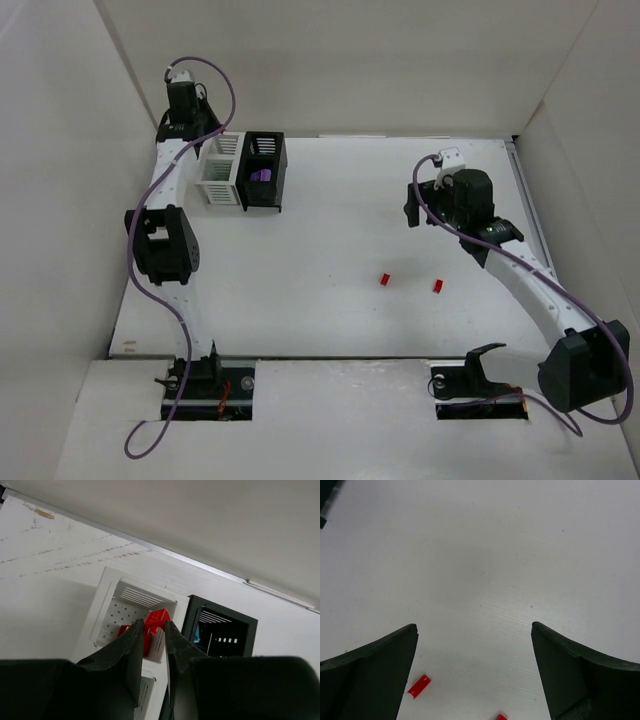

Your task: Sort the legos into containers by color

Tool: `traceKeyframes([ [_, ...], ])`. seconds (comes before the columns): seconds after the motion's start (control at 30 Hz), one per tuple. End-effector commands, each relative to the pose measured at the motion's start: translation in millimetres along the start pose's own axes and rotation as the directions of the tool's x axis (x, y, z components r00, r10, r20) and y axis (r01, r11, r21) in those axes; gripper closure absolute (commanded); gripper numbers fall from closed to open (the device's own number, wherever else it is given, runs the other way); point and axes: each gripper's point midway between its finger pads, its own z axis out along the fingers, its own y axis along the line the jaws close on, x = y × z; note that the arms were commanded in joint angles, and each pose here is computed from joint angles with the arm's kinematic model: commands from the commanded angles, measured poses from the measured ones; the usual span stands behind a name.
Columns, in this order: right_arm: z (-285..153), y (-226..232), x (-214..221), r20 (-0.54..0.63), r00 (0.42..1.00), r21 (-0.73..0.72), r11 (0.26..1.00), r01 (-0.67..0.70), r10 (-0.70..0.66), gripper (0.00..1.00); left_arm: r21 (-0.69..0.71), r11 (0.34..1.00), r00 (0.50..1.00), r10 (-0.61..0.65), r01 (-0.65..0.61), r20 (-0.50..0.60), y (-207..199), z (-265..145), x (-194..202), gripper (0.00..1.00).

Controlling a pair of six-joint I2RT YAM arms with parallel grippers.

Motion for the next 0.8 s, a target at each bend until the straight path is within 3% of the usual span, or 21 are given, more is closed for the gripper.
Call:
traceKeyframes([
  [0.0,4.8,-17.3,-9.4,0.020,0.997,0.056,0.995,-0.078,0.077,0.00,-0.026,1.000,0.996,-0.005,0.008,0.085,2.1,-4.8,-35.4,1.00],
  [0.2,14.4,-25.5,4.1,-0.031,0.992,0.082,0.989,-0.121,0.124,0.00,-0.037,0.999,0.998,-0.006,0.008,0.060,7.5,16.4,-24.1,0.86],
  [0.27,13.0,-29.0,9.4,-0.050,0.989,0.094,0.986,-0.136,0.141,0.00,-0.051,0.999,0.998,0.004,-0.001,0.055,10.5,18.4,-22.7,0.73],
  [0.37,12.4,-29.0,12.0,-0.060,0.988,0.096,0.986,-0.136,0.142,0.00,-0.051,0.999,0.998,0.004,-0.001,0.055,10.5,18.4,-22.7,0.69],
  [0.4,12.4,-29.0,12.1,-0.060,0.988,0.096,0.986,-0.136,0.142,0.00,-0.038,0.999,0.999,0.003,-0.002,0.050,8.3,18.3,-21.8,0.61],
  [0.77,-3.6,-48.8,42.7,-0.117,0.955,0.192,0.950,-0.248,0.273,0.00,0.050,0.999,1.000,0.013,-0.014,0.016,-6.5,-6.7,-12.8,0.45],
])
